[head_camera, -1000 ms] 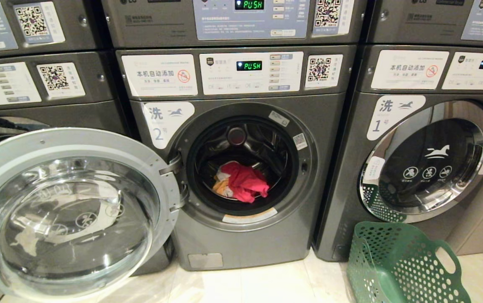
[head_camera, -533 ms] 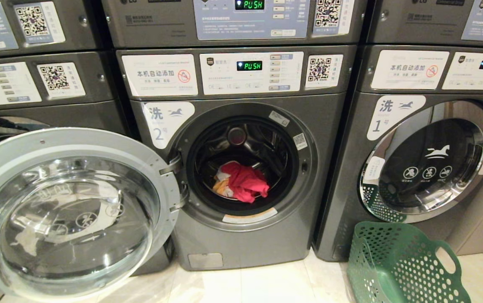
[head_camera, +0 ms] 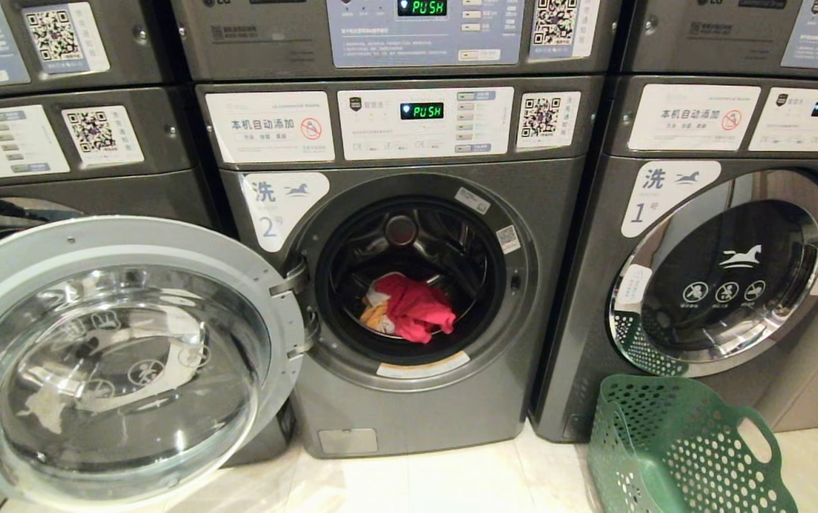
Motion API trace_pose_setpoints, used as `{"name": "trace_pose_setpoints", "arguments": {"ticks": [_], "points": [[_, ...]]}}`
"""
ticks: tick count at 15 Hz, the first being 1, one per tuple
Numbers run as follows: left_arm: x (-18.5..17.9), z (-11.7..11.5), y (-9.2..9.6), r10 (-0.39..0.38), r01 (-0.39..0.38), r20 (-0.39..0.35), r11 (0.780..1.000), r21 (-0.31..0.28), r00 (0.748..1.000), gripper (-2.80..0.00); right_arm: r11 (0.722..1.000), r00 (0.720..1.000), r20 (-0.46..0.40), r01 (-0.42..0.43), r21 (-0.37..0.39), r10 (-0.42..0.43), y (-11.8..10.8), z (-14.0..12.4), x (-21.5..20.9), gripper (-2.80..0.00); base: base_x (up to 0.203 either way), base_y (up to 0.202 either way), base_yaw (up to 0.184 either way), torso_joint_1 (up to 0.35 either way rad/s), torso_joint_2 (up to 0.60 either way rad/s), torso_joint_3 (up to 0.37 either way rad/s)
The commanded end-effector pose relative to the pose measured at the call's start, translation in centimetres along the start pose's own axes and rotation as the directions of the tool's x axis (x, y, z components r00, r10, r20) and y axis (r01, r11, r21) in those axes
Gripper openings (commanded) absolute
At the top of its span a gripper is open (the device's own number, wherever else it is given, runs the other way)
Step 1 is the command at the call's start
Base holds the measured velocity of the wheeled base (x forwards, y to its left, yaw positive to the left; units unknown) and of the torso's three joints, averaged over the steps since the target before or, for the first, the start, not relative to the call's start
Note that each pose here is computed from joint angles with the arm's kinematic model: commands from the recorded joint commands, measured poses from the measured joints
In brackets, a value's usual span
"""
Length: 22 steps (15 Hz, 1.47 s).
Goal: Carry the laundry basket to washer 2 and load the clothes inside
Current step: Close the washing machine door with the left hand
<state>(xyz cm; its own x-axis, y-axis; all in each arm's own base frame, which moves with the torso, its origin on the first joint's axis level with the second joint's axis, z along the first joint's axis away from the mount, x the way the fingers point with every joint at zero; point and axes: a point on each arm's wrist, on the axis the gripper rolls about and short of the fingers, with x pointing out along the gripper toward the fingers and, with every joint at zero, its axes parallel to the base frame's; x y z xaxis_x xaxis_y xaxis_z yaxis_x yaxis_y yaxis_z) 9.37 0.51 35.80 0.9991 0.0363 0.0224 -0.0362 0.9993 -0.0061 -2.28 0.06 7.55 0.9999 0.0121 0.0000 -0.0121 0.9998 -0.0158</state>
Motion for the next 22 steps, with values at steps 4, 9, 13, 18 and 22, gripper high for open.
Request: {"name": "trace_pose_setpoints", "arguments": {"ticks": [4,9,13,18,22], "points": [[13.9,0.9,5.2,0.159,-0.166,-0.155,0.985,-0.037,0.975,-2.8,0.999,1.0,0.001,0.023,0.025,-0.023,-0.1,0.1,0.0,-2.8,0.0,0.0,0.0,0.0,0.0,0.0],[16.1,-1.9,9.4,0.209,-0.253,-0.353,0.964,-0.082,0.912,-2.8,0.999,1.0,0.001,0.023,0.027,-0.023,-0.1,0.1,0.0,-2.8,0.0,0.0,0.0,0.0,0.0,0.0],[20.0,-3.1,13.7,0.255,-0.302,-0.347,0.949,-0.089,0.903,-2.8,0.999,1.0,0.001,0.023,0.026,-0.023,-0.1,0.1,0.0,-2.8,0.0,0.0,0.0,0.0,0.0,0.0],[22.8,-6.2,15.9,0.249,-0.322,-0.437,0.942,-0.099,0.864,-2.8,0.999,1.0,0.001,0.023,0.027,-0.023,-0.1,0.1,0.0,-2.8,0.0,0.0,0.0,0.0,0.0,0.0],[25.0,-8.3,17.0,0.242,-0.328,-0.477,0.939,-0.105,0.845,-2.8,0.999,1.0,0.001,0.023,0.028,-0.023,-0.1,0.1,0.0,-2.8,0.0,0.0,0.0,0.0,0.0,0.0]]}}
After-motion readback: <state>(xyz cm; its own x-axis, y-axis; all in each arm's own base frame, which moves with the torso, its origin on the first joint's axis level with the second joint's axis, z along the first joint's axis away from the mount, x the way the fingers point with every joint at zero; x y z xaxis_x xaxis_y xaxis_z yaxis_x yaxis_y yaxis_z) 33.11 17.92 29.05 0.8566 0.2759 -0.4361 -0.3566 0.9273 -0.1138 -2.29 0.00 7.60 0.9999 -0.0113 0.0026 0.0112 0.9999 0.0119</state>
